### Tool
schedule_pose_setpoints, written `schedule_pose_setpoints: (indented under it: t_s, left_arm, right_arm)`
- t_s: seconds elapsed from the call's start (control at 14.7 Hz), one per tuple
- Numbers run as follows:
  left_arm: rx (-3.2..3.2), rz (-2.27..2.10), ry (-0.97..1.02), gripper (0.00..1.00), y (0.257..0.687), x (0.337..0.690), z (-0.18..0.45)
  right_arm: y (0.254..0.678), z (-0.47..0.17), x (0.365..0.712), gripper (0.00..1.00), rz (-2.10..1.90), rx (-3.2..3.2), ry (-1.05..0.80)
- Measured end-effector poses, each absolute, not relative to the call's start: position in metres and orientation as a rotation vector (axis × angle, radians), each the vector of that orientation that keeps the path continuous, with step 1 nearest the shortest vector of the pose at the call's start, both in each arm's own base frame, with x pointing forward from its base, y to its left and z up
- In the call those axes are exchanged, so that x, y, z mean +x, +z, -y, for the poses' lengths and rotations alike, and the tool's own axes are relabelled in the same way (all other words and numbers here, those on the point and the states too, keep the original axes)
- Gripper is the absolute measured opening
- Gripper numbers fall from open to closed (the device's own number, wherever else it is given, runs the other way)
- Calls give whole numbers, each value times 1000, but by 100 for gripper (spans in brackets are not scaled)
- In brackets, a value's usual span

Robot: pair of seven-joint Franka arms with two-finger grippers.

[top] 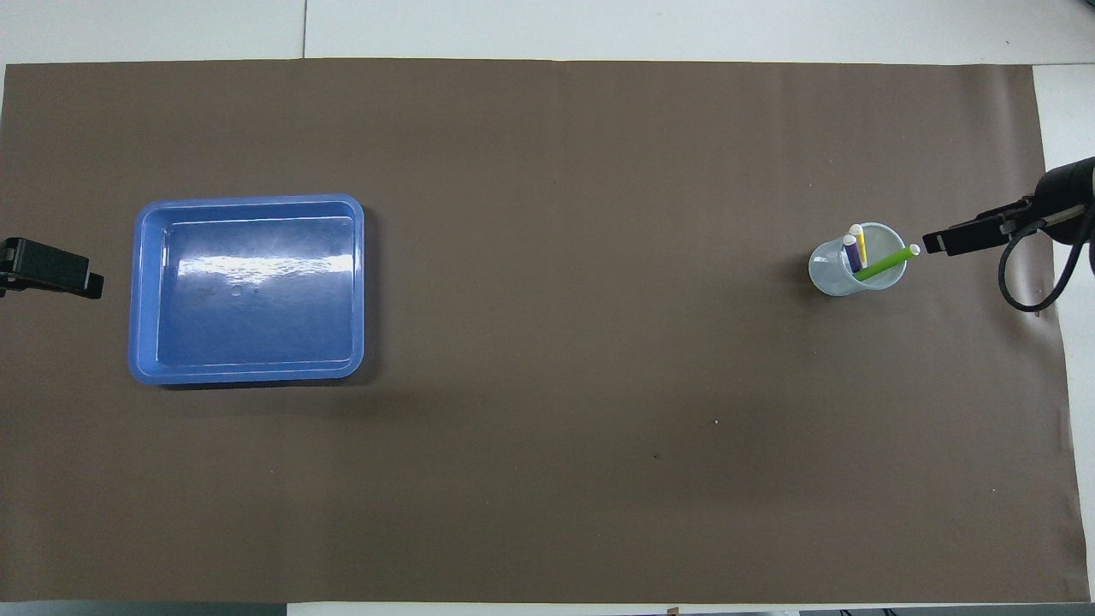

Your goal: Transfer and insert pens with both arms

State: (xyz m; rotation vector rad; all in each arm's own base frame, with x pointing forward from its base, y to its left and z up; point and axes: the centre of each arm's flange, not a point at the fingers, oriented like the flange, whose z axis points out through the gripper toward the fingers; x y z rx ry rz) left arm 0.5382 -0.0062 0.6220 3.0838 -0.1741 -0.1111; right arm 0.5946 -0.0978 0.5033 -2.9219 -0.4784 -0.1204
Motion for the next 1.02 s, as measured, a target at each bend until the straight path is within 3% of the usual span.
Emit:
schedule_pose_setpoints:
  t_s: [0.41,0.61,1.02]
  left_arm:
    - [3086,171,-122,100,619,538,6]
    - [3086,166,-122,100,619,538,6]
    - [3089,149,-123,100,618,538,3]
  right_arm:
    - [609,78,538,100,373,-3039,60]
    - [619,82,518,100,366,-3112,180]
    - [618,45,523,100,130,-3157,188]
